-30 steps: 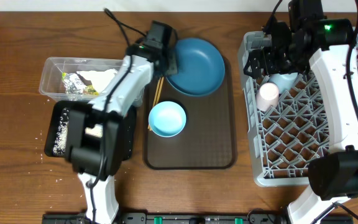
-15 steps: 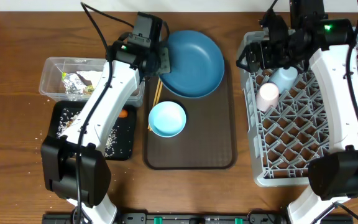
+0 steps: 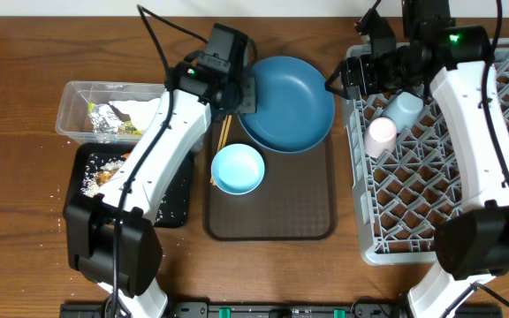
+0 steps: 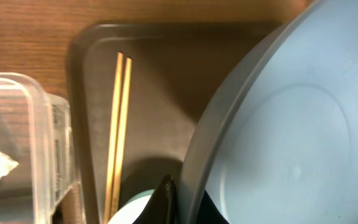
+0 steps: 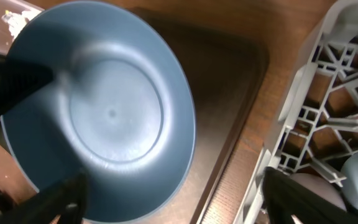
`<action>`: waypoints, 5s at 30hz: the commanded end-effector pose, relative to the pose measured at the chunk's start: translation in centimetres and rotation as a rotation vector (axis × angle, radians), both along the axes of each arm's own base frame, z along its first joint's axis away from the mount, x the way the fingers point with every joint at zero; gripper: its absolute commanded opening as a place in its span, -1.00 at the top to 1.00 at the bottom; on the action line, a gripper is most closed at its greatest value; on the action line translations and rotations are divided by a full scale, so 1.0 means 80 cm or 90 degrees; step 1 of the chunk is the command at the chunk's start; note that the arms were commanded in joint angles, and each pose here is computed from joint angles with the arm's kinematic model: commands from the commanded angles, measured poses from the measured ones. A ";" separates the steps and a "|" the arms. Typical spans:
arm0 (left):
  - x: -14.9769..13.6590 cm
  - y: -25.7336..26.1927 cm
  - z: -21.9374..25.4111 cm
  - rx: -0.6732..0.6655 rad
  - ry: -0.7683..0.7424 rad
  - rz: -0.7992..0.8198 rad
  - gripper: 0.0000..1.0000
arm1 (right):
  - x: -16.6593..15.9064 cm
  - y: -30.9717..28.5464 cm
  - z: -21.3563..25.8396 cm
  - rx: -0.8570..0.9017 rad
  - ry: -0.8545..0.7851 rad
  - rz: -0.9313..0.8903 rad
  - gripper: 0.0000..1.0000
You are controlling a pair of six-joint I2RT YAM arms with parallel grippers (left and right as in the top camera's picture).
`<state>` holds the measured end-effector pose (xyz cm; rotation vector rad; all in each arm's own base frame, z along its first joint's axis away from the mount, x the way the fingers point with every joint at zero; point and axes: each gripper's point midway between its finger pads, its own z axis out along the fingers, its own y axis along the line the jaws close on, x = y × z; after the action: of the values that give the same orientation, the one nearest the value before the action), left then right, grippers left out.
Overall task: Sort waste into correct bins and load items into the dishwasher rack
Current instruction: 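Lift the teal plate with the left gripper toward the right gripper, then close the right gripper on the plate rim and open the left gripper, then carry the teal plate right over the dish rack with the right gripper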
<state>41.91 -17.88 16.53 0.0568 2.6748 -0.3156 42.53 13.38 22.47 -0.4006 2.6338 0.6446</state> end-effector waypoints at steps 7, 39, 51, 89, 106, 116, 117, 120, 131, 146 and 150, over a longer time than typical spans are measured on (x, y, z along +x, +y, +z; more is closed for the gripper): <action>-0.015 -0.016 0.041 -0.058 -0.025 -0.040 0.88 | 0.005 0.017 -0.043 -0.003 0.047 0.023 -0.54; -0.029 -0.035 0.059 -0.110 -0.023 -0.090 -0.49 | 0.012 0.027 -0.051 0.002 0.042 0.032 0.98; -0.015 -0.008 0.085 -0.112 -0.074 -0.071 -0.62 | 0.031 -0.109 -0.005 -0.087 -0.031 -0.129 0.98; -0.003 0.017 0.072 -0.055 -0.081 -0.045 -0.62 | -0.122 -0.616 0.140 -1.035 0.094 -0.580 0.97; 0.002 0.018 0.065 -0.053 -0.075 -0.042 -0.61 | -0.020 -0.562 0.034 -1.036 0.125 -0.361 0.97; 0.004 0.026 0.064 -0.052 -0.074 -0.033 -0.61 | 0.005 -0.519 -0.026 -0.983 0.110 -0.262 0.97; 0.004 0.026 0.064 -0.052 -0.074 -0.033 -0.61 | 0.007 -0.514 -0.031 -0.975 0.106 -0.259 0.97; 0.004 0.026 0.064 -0.052 -0.073 -0.033 -0.62 | 0.012 -0.501 -0.047 -0.951 0.097 -0.244 0.97; 0.004 0.026 0.064 -0.052 -0.073 -0.033 -0.61 | 0.039 -0.450 -0.080 -0.833 0.036 -0.242 0.97; 0.002 0.027 0.063 -0.051 -0.070 -0.033 -0.61 | 0.060 -0.363 -0.127 -0.583 0.003 -0.240 0.66; 0.001 0.027 0.062 -0.050 -0.066 -0.033 -0.61 | 0.061 -0.346 -0.135 -0.529 0.005 -0.233 0.49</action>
<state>41.74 -16.08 22.01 0.1094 2.5482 -0.4476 45.92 -21.20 20.19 -0.0242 2.5911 -1.1981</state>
